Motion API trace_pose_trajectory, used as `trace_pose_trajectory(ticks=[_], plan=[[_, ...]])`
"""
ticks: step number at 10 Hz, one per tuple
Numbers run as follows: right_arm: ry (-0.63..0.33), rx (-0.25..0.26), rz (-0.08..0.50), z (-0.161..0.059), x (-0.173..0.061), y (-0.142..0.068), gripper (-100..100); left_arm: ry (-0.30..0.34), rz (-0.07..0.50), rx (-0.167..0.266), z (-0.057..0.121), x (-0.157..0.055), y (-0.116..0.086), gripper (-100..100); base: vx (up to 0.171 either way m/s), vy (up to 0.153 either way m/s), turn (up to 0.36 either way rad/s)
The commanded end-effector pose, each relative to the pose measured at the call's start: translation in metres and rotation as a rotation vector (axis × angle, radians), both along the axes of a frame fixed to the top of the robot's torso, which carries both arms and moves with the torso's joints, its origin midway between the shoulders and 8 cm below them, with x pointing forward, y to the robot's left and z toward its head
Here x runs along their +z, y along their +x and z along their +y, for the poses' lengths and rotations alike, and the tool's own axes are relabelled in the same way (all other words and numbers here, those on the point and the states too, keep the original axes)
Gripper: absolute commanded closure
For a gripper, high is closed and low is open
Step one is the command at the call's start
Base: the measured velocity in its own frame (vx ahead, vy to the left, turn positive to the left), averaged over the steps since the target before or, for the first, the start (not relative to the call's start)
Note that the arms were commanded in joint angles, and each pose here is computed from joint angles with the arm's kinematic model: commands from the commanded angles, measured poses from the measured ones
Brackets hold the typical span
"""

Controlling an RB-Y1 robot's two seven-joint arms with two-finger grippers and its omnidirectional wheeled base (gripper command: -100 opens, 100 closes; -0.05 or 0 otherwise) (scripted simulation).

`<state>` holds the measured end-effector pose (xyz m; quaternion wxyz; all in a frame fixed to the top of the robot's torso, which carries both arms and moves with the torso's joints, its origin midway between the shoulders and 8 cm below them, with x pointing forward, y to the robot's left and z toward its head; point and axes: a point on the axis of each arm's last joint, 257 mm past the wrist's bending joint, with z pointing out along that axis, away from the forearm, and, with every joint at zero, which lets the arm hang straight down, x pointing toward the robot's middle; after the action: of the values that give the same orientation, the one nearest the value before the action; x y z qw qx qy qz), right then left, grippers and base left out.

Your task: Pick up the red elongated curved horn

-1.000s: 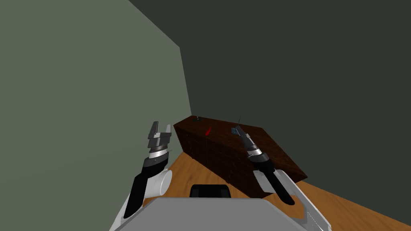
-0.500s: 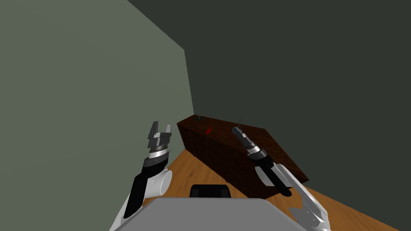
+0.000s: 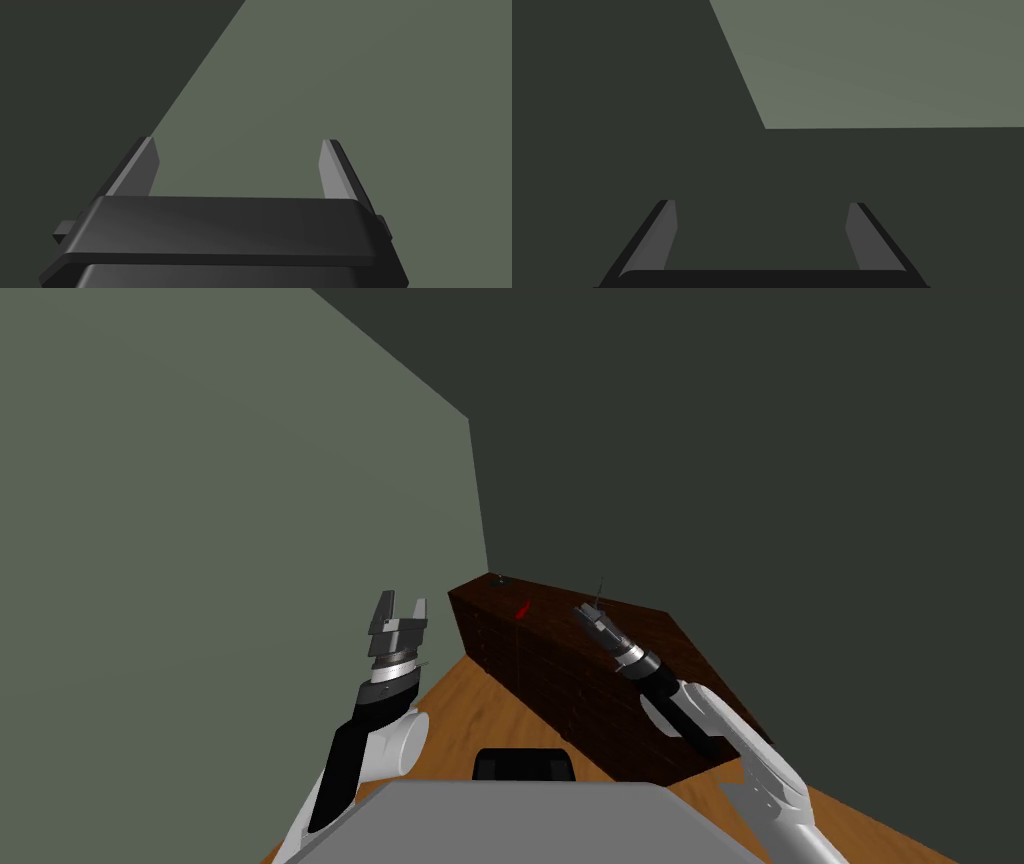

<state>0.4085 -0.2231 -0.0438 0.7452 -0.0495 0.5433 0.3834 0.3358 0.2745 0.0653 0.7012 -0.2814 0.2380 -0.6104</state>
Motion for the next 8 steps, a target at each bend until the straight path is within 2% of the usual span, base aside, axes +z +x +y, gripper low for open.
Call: trace_pose_trajectory(ticks=[1,2,3,5,6,7,8], plan=[[-0.092,0.010,-0.013,0.000,-0.005,0.006,-100,0.000,0.000,0.000,0.000,0.000,0.000,0,-0.039,-0.046,0.202],[-0.120,0.005,-0.012,0.001,-0.009,0.007,-100,0.000,0.000,0.000,0.000,0.000,0.000,0,-0.047,-0.046,0.142],[-0.189,0.018,-0.024,0.000,-0.011,0.013,-100,0.000,0.000,0.000,0.000,0.000,0.000,0,-0.063,-0.051,0.219],[-0.230,0.010,-0.023,0.001,-0.017,0.014,-100,0.000,0.000,0.000,0.000,0.000,0.000,0,-0.037,-0.039,0.051],[-0.310,0.021,-0.034,-0.001,-0.021,0.020,-100,0.000,0.000,0.000,0.000,0.000,0.000,0,-0.042,-0.022,0.281],[-0.337,0.016,-0.032,0.000,-0.026,0.021,-100,0.000,0.000,0.000,0.000,0.000,0.000,0,-0.040,-0.036,0.125],[-0.407,0.027,-0.042,-0.004,-0.028,0.027,-100,0.000,0.000,0.000,0.000,0.000,0.000,0,-0.053,-0.047,0.252]])
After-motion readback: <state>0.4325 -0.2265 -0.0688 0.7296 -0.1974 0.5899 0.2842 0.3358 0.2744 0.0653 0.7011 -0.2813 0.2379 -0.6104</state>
